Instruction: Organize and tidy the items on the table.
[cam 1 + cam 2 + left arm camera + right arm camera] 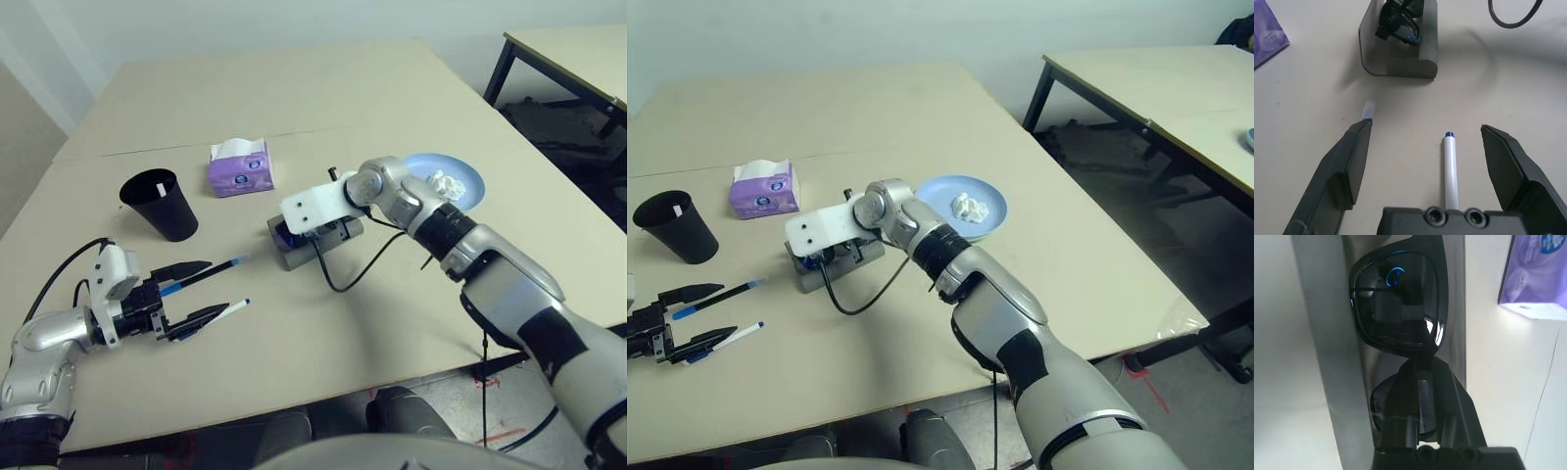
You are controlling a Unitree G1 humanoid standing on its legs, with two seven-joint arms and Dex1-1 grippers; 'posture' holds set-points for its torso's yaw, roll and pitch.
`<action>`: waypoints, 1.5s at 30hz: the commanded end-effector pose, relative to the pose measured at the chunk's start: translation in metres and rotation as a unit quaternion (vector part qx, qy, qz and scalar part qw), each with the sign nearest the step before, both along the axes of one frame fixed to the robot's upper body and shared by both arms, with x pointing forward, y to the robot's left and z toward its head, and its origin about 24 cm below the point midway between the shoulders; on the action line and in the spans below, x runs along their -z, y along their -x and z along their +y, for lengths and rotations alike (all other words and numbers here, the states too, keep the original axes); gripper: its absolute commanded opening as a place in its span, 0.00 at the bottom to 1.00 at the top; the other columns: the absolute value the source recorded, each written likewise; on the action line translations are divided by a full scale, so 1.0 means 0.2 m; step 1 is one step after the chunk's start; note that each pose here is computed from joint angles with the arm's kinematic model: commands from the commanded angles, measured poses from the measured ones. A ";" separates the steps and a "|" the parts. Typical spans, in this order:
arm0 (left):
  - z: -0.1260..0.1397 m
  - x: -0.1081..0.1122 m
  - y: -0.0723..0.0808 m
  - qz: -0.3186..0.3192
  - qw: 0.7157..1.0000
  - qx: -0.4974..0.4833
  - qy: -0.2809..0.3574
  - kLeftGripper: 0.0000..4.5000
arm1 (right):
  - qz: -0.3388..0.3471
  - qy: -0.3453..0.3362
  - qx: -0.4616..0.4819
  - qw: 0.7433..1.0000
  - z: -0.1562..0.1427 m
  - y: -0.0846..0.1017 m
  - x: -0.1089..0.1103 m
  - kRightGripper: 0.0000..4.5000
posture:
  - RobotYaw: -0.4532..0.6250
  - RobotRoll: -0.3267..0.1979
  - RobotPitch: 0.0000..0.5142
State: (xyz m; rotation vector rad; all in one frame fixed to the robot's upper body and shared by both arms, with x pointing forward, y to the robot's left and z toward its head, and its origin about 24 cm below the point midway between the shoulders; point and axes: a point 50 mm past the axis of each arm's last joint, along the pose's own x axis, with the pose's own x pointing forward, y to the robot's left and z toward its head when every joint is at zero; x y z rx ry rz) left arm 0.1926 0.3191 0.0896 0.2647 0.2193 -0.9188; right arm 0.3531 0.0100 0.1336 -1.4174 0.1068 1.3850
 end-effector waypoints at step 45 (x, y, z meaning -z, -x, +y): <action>-0.02 -0.01 -0.02 -0.010 1.000 0.004 0.004 1.00 | 0.137 -0.145 0.030 0.980 -0.24 0.18 -0.34 0.99 | 0.35 0.62 0.03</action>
